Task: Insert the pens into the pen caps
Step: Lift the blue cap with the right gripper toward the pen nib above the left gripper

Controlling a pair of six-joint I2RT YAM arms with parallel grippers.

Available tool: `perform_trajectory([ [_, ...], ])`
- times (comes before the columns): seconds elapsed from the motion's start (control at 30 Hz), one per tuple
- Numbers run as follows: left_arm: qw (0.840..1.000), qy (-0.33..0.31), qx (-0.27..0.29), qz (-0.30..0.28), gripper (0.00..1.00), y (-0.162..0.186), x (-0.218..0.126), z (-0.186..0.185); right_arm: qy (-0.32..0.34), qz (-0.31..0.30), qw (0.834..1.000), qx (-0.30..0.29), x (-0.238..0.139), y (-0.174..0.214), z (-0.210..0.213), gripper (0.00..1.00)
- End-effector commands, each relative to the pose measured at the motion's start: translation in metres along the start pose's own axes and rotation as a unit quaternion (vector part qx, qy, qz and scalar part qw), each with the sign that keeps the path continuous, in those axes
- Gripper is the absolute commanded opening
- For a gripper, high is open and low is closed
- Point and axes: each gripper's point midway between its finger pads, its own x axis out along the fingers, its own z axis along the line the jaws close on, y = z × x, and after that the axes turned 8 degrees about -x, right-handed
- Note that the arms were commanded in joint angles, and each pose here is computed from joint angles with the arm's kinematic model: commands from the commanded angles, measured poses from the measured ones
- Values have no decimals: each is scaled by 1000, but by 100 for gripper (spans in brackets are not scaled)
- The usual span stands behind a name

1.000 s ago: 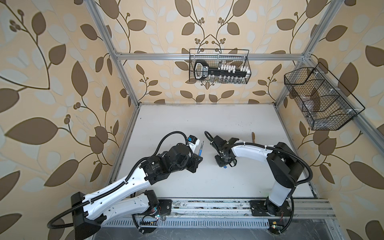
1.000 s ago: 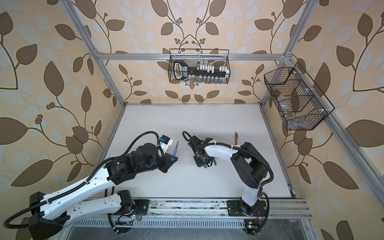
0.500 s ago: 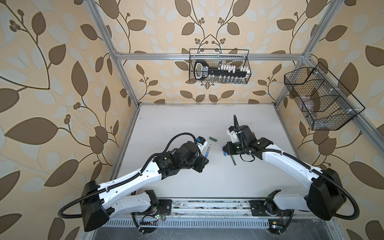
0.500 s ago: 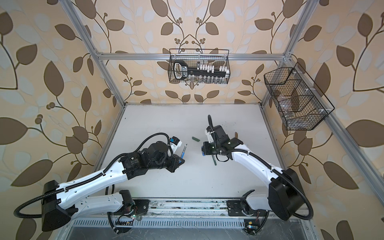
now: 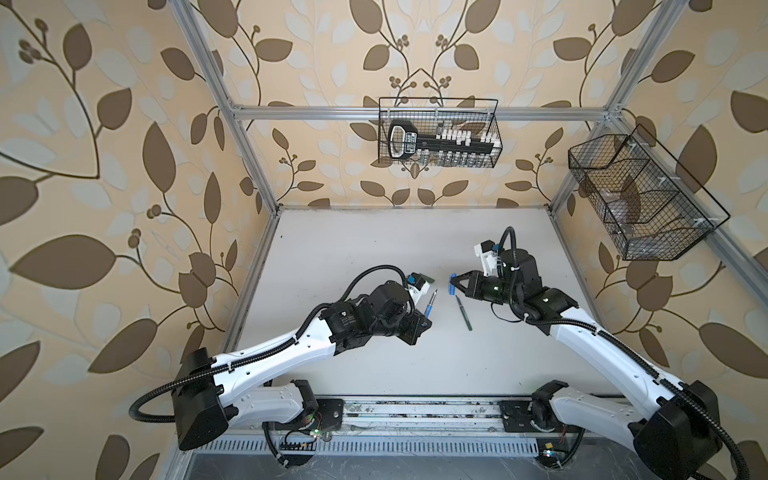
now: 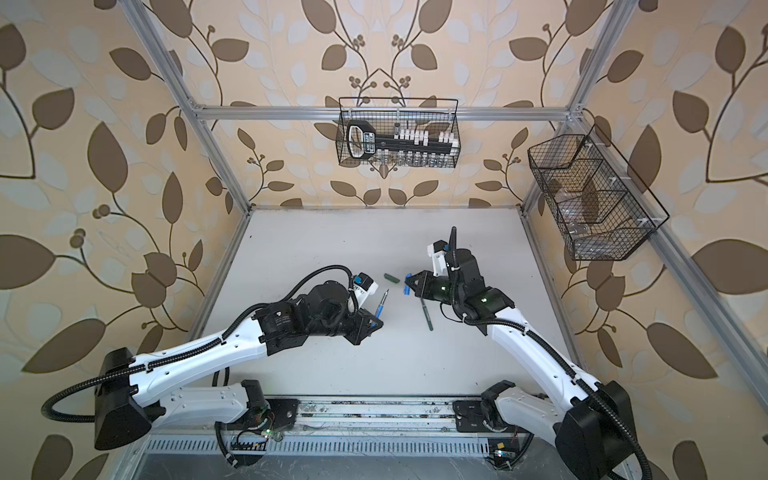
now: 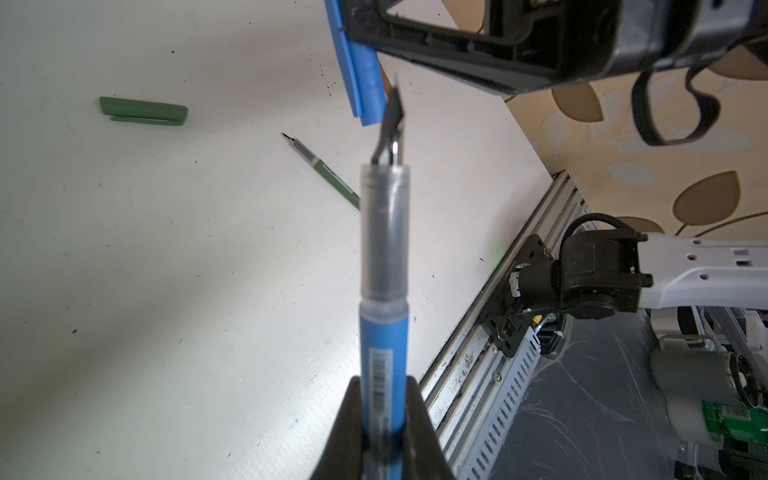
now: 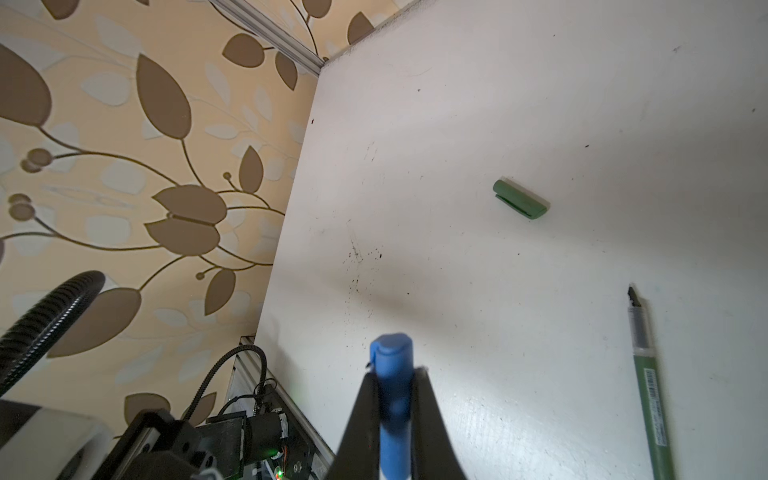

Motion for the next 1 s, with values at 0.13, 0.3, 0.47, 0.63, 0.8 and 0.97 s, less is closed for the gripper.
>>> perform_trajectory([
  [0.13,999,40,16,-16,13,-16,-5,-28,-66,-41,997,6,-19,-23,33,11],
  [0.3,999,44,20,-10,13,-14,-3,-33,-89,-58,994,6,-24,-35,46,11],
  [0.47,999,47,21,-10,13,-13,-1,-36,-104,-67,992,9,-26,-40,56,11],
  [0.63,998,52,22,-9,13,-11,0,-38,-105,-79,991,8,-27,-46,58,12],
  [0.8,998,52,28,-14,13,-13,-1,-41,-118,-81,990,12,-23,-49,62,12],
  [0.97,998,43,35,-19,12,-13,-1,-40,-126,-84,988,9,-23,-54,69,12],
])
